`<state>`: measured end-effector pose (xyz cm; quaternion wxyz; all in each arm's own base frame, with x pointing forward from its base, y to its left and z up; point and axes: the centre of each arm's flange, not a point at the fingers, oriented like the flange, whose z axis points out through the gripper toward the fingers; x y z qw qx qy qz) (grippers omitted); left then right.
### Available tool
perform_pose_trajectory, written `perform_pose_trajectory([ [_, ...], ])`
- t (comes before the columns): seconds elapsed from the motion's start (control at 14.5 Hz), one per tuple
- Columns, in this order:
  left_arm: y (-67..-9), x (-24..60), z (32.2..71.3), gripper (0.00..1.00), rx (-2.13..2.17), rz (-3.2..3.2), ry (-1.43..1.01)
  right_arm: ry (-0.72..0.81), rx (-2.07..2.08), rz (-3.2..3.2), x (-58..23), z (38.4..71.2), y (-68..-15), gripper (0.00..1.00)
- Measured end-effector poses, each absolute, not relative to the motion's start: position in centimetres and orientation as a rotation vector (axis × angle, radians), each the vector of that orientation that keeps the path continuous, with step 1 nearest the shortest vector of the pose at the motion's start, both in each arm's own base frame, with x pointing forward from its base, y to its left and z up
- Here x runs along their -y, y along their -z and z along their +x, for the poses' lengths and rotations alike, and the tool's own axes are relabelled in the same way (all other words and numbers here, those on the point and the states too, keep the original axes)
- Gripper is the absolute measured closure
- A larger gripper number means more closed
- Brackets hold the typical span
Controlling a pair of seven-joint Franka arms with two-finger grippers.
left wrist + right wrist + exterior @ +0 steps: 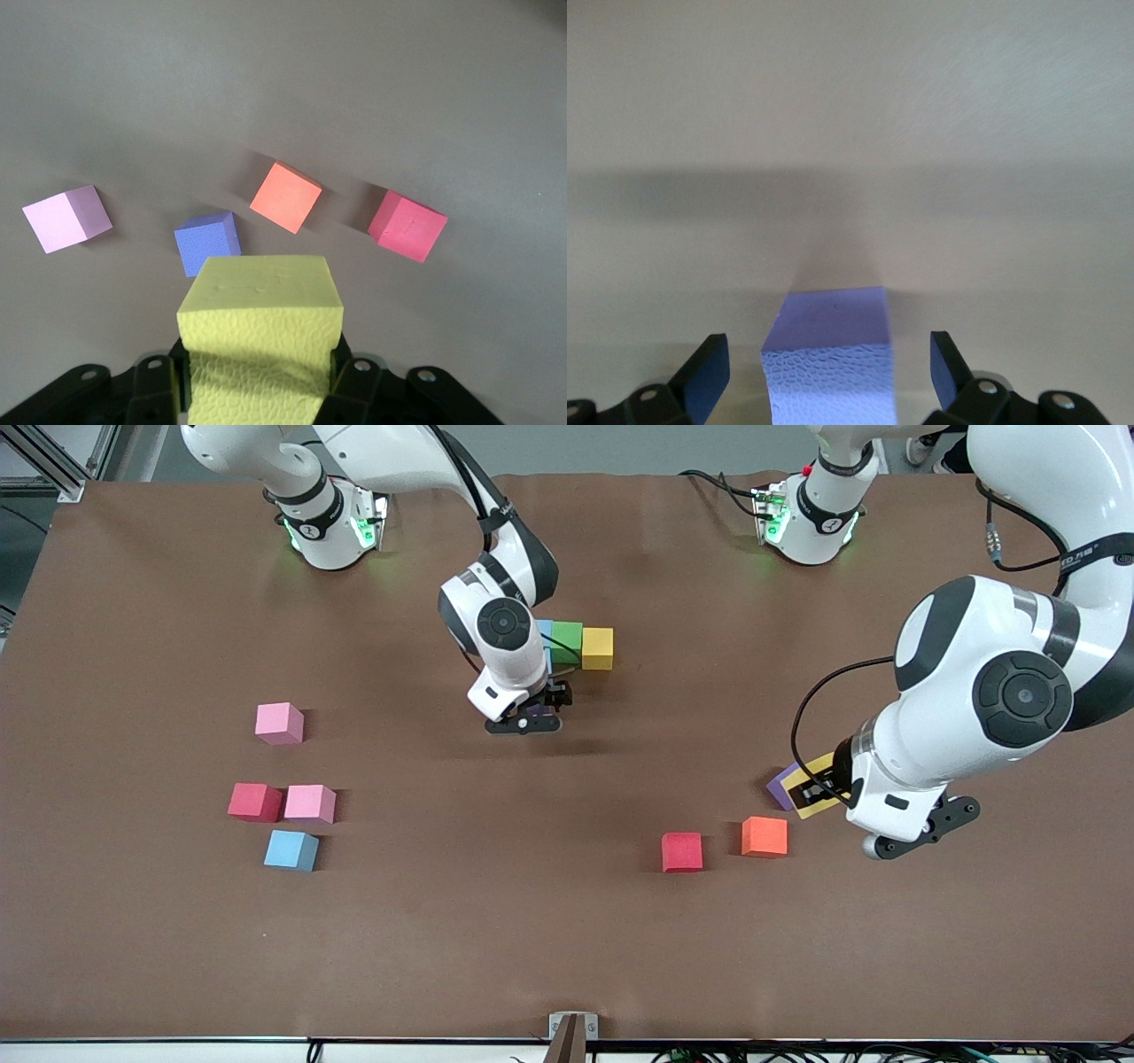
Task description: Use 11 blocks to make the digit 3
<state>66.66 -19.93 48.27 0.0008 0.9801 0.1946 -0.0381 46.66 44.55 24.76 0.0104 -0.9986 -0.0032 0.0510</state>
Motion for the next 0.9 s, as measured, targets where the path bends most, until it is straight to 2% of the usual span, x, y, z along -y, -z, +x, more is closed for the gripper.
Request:
perform_pose_trajectory([
  [0.21,-47.9,20.8,66.4,0.44,-0.579,3.086,0.129,-0.244,-0.085,-3.123,-40.7,51.5,-31.8,0.00],
  [0.41,-46.8,23.7,65.6,0.44,-0.513,3.104,0.153,-0.263,-0.035,-3.089,-32.9,56.7,-36.8,0.00],
  [0.62,-45.2,27.0,64.0,0.44,-0.500,3.134,0.191,-0.245,0.007,-3.063,-23.8,60.9,-37.4,0.00],
  [0.9,-42.4,27.7,62.9,0.44,-0.617,3.161,0.253,-0.229,0.027,-3.068,-15.5,63.7,-36.3,0.00],
])
